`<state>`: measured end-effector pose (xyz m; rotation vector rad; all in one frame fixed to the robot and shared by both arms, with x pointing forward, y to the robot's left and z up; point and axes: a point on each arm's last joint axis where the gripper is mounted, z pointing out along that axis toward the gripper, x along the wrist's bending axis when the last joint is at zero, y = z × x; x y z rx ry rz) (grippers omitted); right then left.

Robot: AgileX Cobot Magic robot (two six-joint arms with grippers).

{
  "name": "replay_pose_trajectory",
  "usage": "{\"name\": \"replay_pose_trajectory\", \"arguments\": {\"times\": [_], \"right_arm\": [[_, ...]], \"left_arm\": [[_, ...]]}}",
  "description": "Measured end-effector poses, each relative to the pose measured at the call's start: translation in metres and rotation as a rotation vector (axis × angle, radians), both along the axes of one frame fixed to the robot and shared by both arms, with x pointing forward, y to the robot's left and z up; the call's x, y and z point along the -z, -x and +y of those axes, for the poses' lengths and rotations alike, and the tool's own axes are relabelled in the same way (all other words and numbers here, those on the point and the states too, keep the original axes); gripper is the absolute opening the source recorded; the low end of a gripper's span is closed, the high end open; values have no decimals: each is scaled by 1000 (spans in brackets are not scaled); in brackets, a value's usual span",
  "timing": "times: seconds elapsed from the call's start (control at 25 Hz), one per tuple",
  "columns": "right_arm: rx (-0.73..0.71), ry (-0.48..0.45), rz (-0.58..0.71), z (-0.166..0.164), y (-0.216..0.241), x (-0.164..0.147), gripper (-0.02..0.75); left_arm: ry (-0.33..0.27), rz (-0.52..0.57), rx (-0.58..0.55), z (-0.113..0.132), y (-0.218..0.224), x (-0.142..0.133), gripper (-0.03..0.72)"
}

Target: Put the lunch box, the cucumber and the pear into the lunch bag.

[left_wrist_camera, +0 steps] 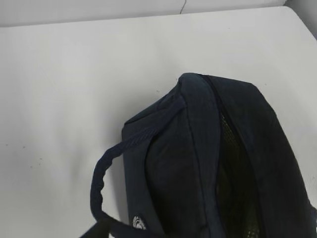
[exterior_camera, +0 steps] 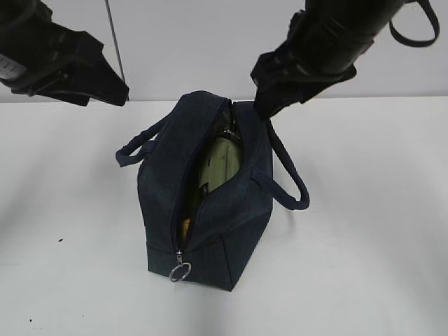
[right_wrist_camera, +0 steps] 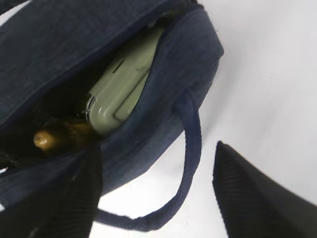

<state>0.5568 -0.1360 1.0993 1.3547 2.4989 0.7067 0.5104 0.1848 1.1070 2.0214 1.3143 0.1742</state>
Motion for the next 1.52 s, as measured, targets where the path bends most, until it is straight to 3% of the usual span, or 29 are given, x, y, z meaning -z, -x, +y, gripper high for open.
{"name": "replay_pose_trajectory", "arguments": {"times": [0.4, 0.72, 1.04, 1.28, 1.52], "right_arm": [[-118, -303, -115, -27, 107, 20, 537], [-326, -467, -171, -27, 151, 60, 534], [-483, -454, -248, -21, 149, 93, 475], [-499, -432, -203, -12, 132, 124, 470], [-487, -467, -160, -3, 117, 152, 469]], "left_arm": [[5, -167, -89, 29, 66, 30, 414], [14, -180, -126, 42, 99, 57, 400], [18, -173, -128, 42, 100, 59, 400], [17, -173, -128, 42, 100, 59, 399], [17, -173, -128, 42, 100, 59, 399]]}}
